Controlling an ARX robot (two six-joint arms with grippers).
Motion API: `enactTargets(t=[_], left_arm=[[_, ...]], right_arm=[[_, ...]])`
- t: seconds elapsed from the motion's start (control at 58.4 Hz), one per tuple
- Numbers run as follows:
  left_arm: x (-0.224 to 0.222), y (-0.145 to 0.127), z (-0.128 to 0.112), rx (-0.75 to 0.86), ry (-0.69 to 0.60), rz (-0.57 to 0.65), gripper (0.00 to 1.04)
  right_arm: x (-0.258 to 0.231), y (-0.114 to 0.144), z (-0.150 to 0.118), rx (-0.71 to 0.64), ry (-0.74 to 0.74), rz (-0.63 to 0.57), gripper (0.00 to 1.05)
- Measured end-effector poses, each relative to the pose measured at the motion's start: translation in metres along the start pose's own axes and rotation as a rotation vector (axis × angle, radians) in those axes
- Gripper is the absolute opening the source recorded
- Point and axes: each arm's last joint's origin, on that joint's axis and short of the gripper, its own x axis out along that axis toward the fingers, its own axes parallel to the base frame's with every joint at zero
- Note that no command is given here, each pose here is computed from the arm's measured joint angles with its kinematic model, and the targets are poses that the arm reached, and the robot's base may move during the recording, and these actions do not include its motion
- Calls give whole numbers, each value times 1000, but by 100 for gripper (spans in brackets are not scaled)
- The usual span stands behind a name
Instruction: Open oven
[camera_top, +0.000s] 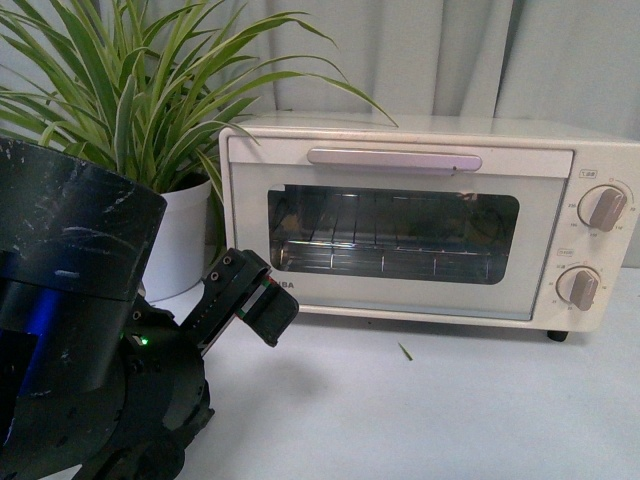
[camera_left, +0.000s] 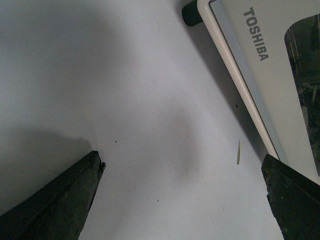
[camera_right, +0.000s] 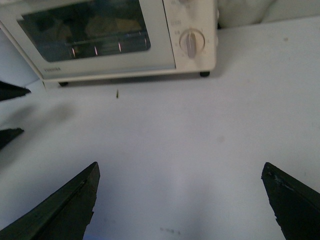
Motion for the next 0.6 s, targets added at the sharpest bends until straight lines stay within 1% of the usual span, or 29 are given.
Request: enactTargets(t=[0.12,0.154,0.223,0.377,0.445,0.6], left_arm=[[0,0,0,1,-5,3,98],[0,0,0,1,-5,3,98],[0,0,0,1,-5,3,98],[0,0,0,2,-4,2,98],[0,-1,-1,4,-4,3,98],[0,-2,-4,10,-5,5,98]], right_arm=[[21,17,43,-19,-69,22,95],[32,24,58,-26,-91,12,95],[47,34,74,-30,-95,6,95],[82,56,105,-33,-69,-29,95],[107,67,120,-8,-19,-43,95],[141,80,135,28,50,-99,95]])
